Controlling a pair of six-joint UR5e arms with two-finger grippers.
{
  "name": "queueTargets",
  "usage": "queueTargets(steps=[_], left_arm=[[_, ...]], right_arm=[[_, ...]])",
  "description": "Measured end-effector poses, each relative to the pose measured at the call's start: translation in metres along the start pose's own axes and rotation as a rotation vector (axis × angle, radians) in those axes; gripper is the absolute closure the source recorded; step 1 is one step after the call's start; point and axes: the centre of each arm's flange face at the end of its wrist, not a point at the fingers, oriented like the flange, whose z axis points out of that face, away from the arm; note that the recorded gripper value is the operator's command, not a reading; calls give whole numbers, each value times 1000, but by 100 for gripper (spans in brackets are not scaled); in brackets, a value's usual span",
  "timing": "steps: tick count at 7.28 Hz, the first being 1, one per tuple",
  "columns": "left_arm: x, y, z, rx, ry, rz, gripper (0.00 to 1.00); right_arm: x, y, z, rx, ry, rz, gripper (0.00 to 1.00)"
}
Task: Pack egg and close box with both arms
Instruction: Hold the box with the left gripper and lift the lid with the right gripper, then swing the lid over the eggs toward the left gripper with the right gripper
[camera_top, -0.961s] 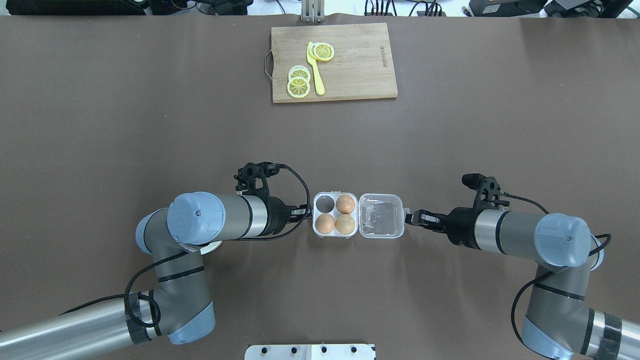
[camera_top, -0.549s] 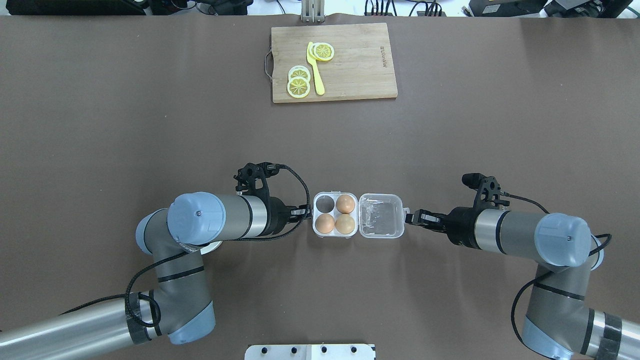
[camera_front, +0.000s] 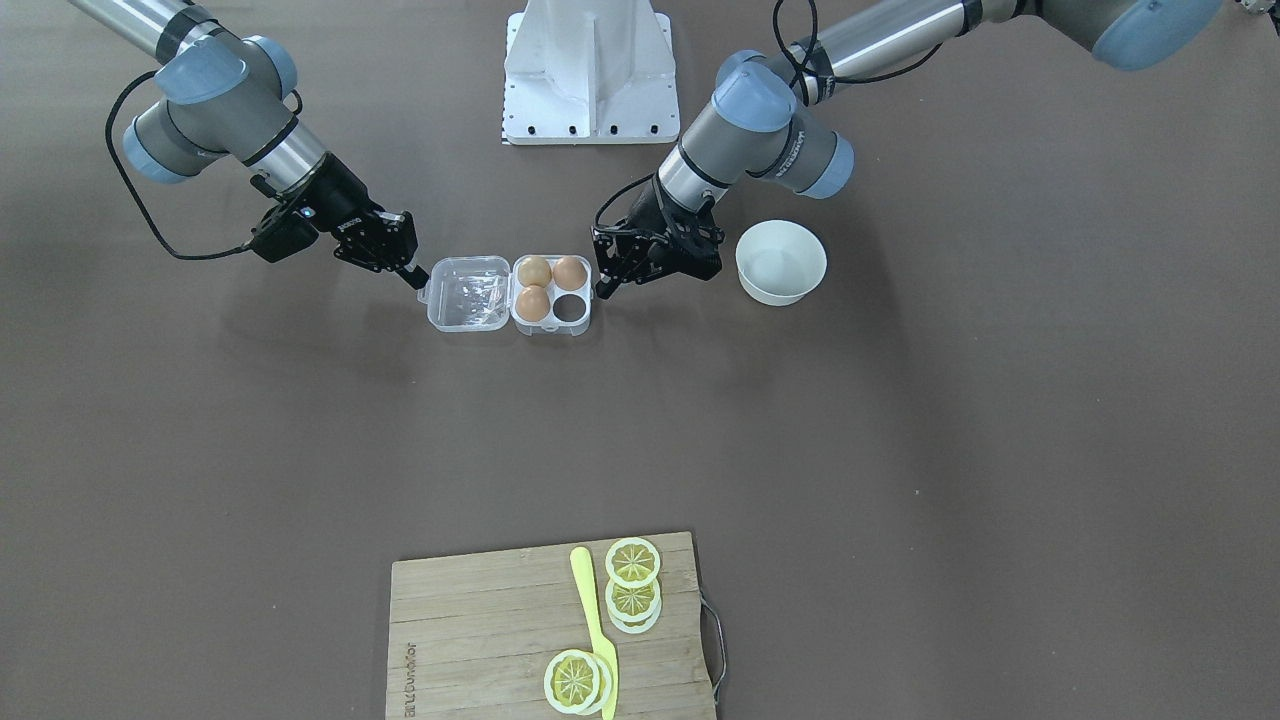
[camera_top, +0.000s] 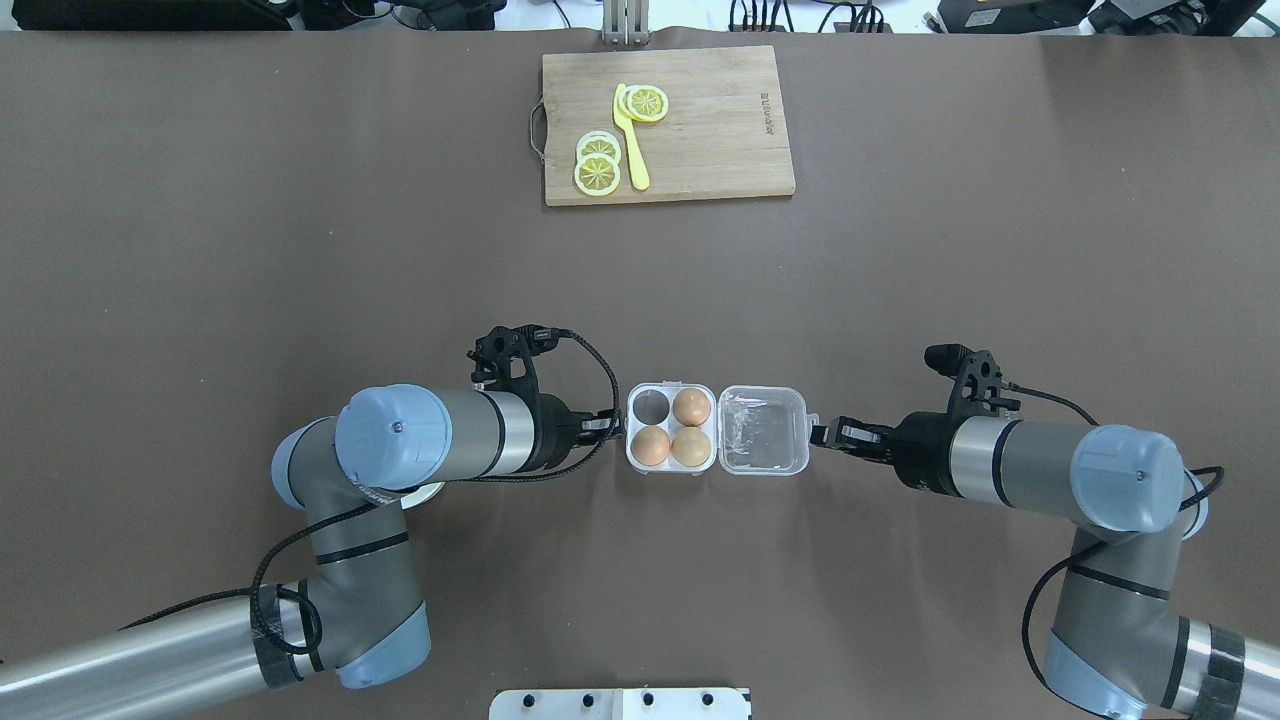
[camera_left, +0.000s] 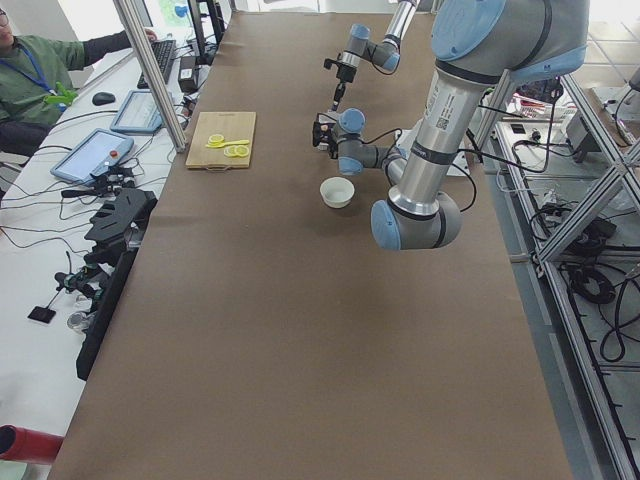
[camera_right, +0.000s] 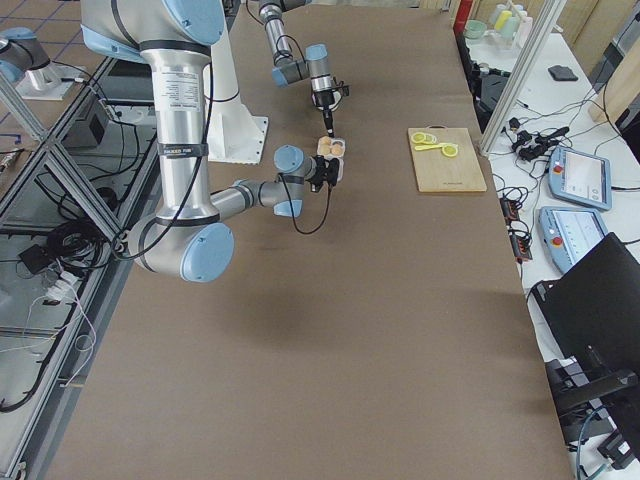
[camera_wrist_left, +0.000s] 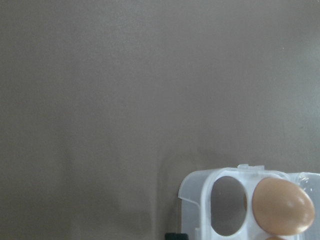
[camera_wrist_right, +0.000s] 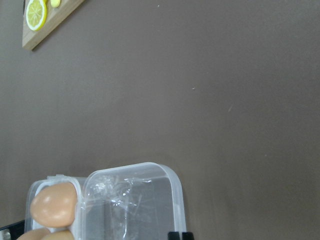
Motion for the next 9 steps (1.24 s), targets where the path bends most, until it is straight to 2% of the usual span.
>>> queueTargets(steps=[9], left_arm=[[-1, 1, 1, -1, -2, 1, 100]], right_arm=[[-40, -6, -32, 9, -83, -5, 100]])
